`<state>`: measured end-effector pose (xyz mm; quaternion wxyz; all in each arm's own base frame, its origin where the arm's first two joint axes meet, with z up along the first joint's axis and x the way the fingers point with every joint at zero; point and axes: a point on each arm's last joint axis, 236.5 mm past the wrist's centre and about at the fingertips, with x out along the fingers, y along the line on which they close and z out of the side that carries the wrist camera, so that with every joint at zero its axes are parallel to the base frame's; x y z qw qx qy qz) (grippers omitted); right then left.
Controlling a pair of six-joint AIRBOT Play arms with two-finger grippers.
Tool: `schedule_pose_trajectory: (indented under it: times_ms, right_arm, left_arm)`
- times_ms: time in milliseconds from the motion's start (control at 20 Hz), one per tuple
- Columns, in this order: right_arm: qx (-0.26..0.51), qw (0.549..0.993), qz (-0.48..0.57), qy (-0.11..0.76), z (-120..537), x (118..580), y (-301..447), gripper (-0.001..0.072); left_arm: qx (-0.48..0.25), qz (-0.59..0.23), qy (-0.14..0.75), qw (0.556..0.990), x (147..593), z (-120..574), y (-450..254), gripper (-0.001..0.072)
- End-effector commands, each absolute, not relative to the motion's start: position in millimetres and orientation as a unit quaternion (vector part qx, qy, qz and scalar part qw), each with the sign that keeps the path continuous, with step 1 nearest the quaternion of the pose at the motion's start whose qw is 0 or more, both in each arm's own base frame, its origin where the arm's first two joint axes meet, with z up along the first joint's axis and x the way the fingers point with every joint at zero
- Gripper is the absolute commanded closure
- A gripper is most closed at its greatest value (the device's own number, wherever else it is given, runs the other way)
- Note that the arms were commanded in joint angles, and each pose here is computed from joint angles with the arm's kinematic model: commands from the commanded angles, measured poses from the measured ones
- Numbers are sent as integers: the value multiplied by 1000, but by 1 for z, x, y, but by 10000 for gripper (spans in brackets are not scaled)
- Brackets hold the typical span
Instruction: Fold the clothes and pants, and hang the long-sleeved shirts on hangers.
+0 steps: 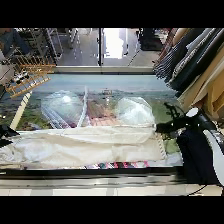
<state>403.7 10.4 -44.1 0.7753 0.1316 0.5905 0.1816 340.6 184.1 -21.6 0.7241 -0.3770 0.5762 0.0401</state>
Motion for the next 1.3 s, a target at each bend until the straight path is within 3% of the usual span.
schedule_pose_trajectory:
  times_ms: [0,200,300,350,400,650,800,1050,1250]
  right_arm:
    - [261,821,51,505,-16,468,-10,679]
    - [288,790,22,540,-42,459,-12,663]
    - [295,786,-18,543,-49,458,-25,591]
    - [299,786,-33,540,-50,458,-31,373]
    - [294,787,-33,542,-51,457,-32,240]
    - [236,753,98,607,-47,417,8,248]
    - [245,728,105,632,-38,397,16,248]
    - [275,695,91,658,-28,382,40,250]
    - [257,698,105,660,-29,386,80,250]
  left_arm:
    - [-377,40,576,724,341,-22,184,132]
    - [-377,40,576,724,341,-22,184,132]
    - [-376,40,576,724,341,-22,184,132]
    - [-376,40,576,724,341,-22,184,132]
    - [-376,40,576,724,341,-22,184,132]
    - [-377,40,576,724,341,-22,184,132]
    - [-378,27,588,715,338,-21,174,132]
    - [-340,-28,629,699,348,-40,101,133]
    - [-264,-75,615,739,389,-53,23,133]
